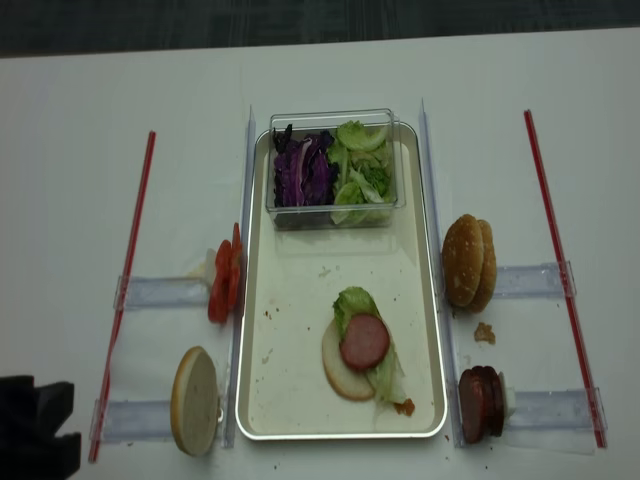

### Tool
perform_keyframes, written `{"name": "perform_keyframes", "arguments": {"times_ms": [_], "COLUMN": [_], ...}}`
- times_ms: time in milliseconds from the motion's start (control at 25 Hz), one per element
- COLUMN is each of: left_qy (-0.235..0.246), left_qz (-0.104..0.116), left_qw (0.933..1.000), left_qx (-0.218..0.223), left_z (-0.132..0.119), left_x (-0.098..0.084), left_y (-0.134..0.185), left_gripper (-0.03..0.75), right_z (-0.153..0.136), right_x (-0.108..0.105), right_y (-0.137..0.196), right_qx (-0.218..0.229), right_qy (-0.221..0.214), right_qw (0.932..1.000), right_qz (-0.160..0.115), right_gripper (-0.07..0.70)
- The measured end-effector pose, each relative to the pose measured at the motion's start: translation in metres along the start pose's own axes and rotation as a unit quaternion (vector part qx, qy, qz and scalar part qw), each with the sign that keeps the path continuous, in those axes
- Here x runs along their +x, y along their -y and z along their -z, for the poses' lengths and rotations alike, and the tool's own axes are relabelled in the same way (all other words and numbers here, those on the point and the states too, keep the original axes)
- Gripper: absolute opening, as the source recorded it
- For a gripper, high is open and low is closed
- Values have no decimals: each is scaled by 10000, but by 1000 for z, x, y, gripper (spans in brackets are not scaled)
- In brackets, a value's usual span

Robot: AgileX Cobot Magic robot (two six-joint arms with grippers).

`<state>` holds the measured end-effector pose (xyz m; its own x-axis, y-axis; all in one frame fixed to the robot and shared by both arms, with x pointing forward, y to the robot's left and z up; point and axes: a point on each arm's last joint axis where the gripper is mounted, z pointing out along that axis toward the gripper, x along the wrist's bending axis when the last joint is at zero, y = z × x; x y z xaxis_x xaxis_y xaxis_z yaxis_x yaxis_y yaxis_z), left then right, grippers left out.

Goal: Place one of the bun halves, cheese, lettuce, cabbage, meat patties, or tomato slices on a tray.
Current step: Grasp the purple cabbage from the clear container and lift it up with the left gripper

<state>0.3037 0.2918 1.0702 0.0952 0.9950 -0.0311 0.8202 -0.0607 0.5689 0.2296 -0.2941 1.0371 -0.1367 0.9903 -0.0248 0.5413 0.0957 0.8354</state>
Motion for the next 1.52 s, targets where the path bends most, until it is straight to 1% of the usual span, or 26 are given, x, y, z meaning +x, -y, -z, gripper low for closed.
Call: {"name": "perform_keyframes", "arguments": {"times_ms": [120, 240, 360, 640, 800, 920, 1520], "left_qy": [-14, -39, -70, -107, -103, -90, -65], "left_qz": [42, 37, 32, 58, 130, 150, 160], "left_qw": [9997, 9987, 9964, 9925, 9913, 9905, 9904], "left_qx": [239, 510, 849, 1217, 1306, 1362, 1368], "left_z": [-3, -9, -17, -42, -54, -66, -115], "left_x": [-2, -4, -6, -12, -14, -16, -24], "left_y": [-22, -46, -71, -126, -151, -168, -238], "left_gripper": [286, 286, 286, 286, 286, 286, 286], "right_z": [0, 0, 0, 0, 0, 0, 0], "right_x": [0, 0, 0, 0, 0, 0, 0], "right_y": [0, 0, 0, 0, 0, 0, 0], "right_qx": [0, 0, 0, 0, 0, 0, 0], "right_qy": [0, 0, 0, 0, 0, 0, 0], "right_qw": [10000, 10000, 10000, 10000, 10000, 10000, 10000], "right_qz": [0, 0, 0, 10, 30, 30, 21], "right_gripper": [359, 346, 314, 237, 200, 186, 181]}}
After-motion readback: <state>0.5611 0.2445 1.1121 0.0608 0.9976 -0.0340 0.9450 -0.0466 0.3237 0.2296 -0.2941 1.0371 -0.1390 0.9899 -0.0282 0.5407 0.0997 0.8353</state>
